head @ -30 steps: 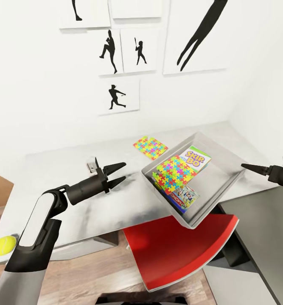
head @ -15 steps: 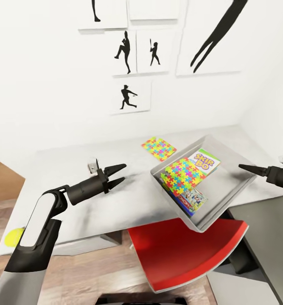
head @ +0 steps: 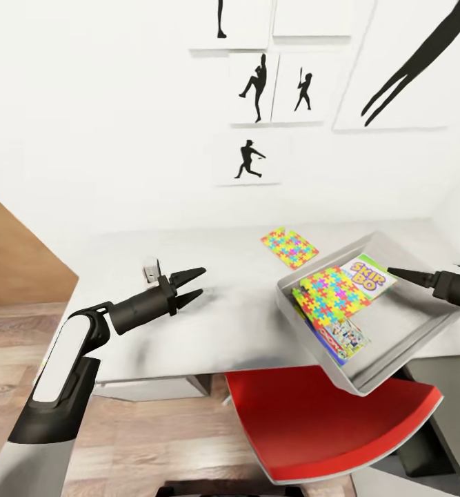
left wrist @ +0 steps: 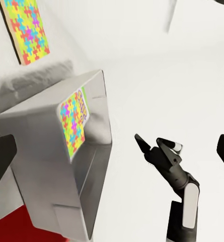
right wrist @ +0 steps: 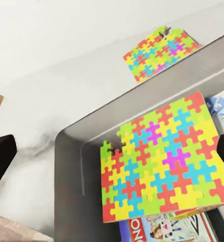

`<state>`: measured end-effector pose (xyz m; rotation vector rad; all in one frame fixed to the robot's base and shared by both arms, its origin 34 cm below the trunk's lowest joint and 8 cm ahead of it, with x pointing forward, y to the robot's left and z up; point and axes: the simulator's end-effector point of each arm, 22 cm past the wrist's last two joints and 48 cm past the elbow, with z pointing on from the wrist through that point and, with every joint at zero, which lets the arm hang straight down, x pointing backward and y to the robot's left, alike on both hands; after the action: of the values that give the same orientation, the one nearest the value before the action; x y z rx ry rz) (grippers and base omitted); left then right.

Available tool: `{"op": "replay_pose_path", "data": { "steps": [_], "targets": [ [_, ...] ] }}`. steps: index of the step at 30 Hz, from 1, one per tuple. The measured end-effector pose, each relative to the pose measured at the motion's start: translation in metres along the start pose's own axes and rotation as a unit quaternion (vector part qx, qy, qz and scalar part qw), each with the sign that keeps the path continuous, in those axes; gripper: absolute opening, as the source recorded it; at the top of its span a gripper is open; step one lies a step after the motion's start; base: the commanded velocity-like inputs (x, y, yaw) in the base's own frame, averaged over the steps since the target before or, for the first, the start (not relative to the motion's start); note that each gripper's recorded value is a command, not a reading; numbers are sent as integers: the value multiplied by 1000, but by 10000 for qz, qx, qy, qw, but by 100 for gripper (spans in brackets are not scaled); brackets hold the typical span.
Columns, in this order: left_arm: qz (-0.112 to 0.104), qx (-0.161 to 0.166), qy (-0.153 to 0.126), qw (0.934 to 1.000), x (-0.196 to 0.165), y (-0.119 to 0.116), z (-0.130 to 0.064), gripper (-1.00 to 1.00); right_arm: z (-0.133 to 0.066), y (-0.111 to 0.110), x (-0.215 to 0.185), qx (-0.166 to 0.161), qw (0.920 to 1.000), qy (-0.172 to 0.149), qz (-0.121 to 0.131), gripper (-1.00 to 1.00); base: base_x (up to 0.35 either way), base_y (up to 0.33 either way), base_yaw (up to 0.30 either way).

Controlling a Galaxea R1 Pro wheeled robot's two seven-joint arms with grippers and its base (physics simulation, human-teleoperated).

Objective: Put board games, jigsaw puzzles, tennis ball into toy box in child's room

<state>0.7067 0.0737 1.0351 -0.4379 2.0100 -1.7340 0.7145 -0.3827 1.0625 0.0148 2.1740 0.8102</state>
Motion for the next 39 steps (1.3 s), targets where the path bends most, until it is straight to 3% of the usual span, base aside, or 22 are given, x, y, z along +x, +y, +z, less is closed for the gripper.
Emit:
{"op": "replay_pose_path", "data": {
  "steps": [16,21,24,28,39],
  "targets": [
    [6,4,12,10000,2,-2,1,100,-5,1,-9,19,10000,-78,-54,100,0,0,284],
    [13,28,-16,10000,0,-4,1,100,-10,8,-37,-4,9992,-308,-238,100,0,0,285],
    [25,102,-30,9999,-1,-9,0,100,-12,24,-72,-126,9970,-623,-447,100,0,0,285],
    [33,227,-39,9997,-2,-15,-1,100,-11,36,-96,-185,9947,-804,-617,100,0,0,285],
    [55,401,-53,9992,-3,-25,-3,100,5,40,-109,63,9939,-812,-748,100,0,0,285]
  ]
}}
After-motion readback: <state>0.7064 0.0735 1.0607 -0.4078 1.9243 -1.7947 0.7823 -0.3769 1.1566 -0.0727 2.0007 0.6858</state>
